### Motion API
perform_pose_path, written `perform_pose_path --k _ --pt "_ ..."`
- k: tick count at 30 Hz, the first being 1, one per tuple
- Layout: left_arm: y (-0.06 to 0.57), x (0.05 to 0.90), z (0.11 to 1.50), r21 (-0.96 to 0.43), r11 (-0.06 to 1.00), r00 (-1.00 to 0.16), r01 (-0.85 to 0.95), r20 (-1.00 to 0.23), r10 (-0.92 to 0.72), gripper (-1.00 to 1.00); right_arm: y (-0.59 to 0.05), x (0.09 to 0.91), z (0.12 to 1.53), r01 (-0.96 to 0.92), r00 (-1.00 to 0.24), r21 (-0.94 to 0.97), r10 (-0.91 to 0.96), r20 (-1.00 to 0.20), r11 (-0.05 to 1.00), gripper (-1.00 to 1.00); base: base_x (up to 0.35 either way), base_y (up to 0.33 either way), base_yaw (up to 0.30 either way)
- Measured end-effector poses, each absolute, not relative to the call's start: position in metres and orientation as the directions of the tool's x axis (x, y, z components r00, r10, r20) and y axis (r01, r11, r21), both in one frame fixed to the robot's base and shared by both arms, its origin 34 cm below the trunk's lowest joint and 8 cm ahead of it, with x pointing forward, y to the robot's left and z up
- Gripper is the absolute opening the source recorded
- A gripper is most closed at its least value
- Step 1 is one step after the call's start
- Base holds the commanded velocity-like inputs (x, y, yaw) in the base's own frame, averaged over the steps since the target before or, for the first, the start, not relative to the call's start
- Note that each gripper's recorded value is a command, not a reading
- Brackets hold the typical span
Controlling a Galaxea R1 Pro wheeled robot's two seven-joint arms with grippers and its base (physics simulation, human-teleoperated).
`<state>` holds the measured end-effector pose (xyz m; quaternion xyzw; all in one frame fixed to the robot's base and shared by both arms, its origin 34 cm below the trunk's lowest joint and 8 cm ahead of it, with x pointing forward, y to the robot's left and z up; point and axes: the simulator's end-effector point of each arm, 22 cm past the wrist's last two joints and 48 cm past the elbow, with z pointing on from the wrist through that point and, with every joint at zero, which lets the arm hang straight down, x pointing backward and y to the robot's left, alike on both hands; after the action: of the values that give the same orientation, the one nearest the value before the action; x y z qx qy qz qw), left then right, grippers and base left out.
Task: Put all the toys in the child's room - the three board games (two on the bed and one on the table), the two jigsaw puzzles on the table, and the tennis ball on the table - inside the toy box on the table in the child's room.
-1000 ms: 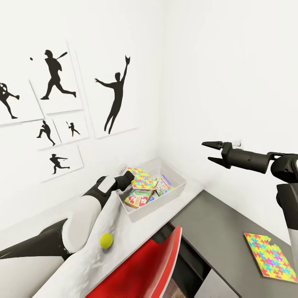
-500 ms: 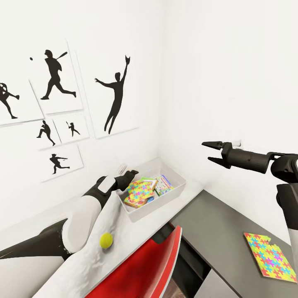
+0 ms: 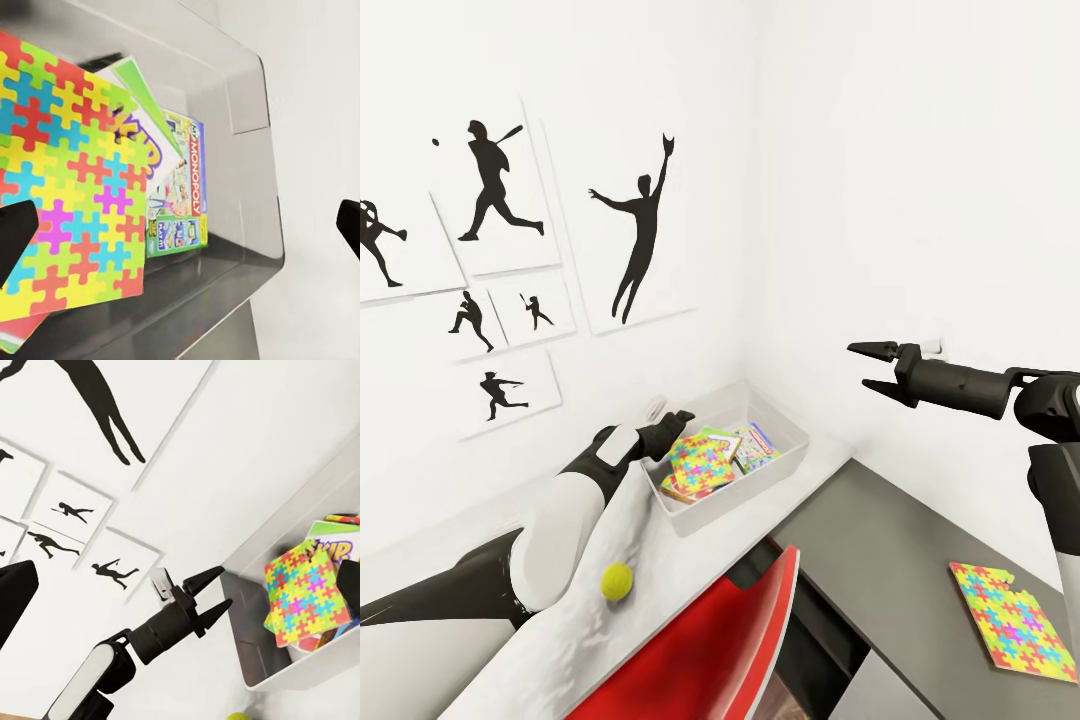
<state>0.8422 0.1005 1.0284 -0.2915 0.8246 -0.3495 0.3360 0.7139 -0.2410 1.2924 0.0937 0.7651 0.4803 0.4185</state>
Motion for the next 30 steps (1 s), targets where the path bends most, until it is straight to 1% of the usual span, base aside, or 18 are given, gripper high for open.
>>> perform_pose_path --k 4,10,18,25,30 --pt "0.098 0.843 1.032 -0.783 0.577 -0.604 -0.231 -0.35 -0.716 1.0 -0.241 0.714 1.292 -0.259 -0.632 0.813 0.545 -0.55 0.521 1.0 0.0 0.0 0.0" --pt "0.088 0.847 1.05 -0.82 0.549 -0.606 -0.16 -0.357 -0.711 1.0 -0.241 0.713 1.294 -0.262 -0.63 0.813 0.546 -0.552 0.52 1.0 -0.006 0.001 -0.054" --pt "0.086 0.847 1.061 -0.827 0.545 -0.602 -0.139 -0.366 -0.71 1.0 -0.241 0.71 1.3 -0.27 -0.625 0.811 0.546 -0.557 0.519 1.0 -0.147 0.086 -0.144" --pt "0.087 0.847 1.07 -0.829 0.544 -0.597 -0.128 -0.374 -0.71 1.0 -0.24 0.707 1.307 -0.279 -0.619 0.808 0.546 -0.564 0.519 1.0 -0.03 0.035 -0.161" --pt "0.086 0.846 1.075 -0.83 0.545 -0.595 -0.122 -0.378 -0.709 1.0 -0.241 0.704 1.311 -0.285 -0.615 0.806 0.546 -0.569 0.519 1.0 -0.003 0.154 -0.167"
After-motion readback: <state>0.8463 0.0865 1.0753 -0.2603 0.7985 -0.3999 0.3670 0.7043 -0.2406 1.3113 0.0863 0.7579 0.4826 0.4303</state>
